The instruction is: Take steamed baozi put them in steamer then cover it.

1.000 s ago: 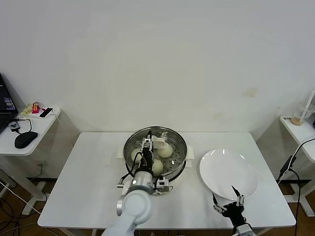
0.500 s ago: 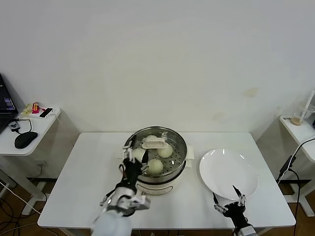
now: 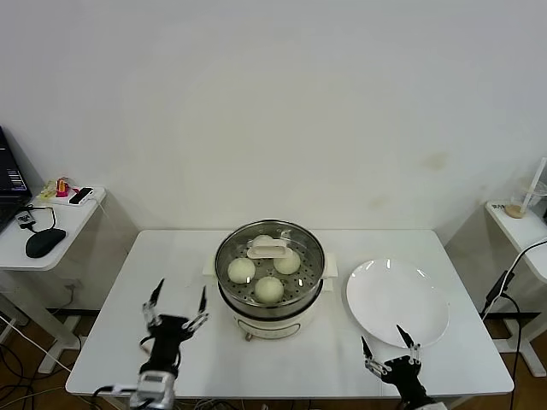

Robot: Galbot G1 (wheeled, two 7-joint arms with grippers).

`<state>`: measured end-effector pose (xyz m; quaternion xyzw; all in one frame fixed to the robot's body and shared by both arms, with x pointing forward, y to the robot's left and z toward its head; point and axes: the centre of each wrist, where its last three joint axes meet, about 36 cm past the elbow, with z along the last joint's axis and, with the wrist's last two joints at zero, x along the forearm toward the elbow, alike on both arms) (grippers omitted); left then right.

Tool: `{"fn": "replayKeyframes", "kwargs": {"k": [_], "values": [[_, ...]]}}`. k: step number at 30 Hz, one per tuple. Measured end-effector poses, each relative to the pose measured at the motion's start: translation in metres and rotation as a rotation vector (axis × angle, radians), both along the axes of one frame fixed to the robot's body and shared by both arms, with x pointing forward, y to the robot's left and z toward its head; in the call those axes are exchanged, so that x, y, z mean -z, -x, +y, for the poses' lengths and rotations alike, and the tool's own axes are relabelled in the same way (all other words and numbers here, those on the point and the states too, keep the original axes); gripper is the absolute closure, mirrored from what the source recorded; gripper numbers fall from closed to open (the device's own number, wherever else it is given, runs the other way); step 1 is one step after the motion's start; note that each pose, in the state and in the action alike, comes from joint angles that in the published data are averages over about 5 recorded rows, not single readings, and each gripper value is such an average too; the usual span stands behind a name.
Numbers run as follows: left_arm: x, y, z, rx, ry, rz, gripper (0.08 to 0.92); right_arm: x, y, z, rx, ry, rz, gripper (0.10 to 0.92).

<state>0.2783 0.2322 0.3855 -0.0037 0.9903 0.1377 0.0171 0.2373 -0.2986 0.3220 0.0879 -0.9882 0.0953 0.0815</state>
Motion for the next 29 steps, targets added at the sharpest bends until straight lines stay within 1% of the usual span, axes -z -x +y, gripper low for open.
{"fn": "replayKeyframes", "kwargs": {"k": [4,7,12,16,21,27,29], "values": [[0.01,0.021,0.013,-0.042,0.086,0.03,0.177,-0.007,0.012,0.001,-0.012,-0.024,0.021,0.2],[0.016,0.037,0.02,-0.07,0.13,0.062,0.177,-0.012,0.02,0.003,-0.022,-0.039,0.034,0.2],[0.023,0.059,0.025,-0.101,0.176,0.104,0.177,-0.017,0.027,0.007,-0.027,-0.058,0.052,0.2],[0.024,0.073,0.027,-0.115,0.203,0.126,0.177,-0.02,0.032,0.009,-0.028,-0.061,0.065,0.2],[0.024,0.088,0.027,-0.126,0.237,0.163,0.177,-0.021,0.035,0.01,-0.023,-0.06,0.076,0.2],[0.023,0.094,0.024,-0.131,0.266,0.203,0.177,-0.021,0.036,0.013,-0.013,-0.06,0.078,0.2],[0.022,0.095,0.024,-0.133,0.27,0.208,0.177,-0.022,0.036,0.013,-0.012,-0.059,0.079,0.2]]}}
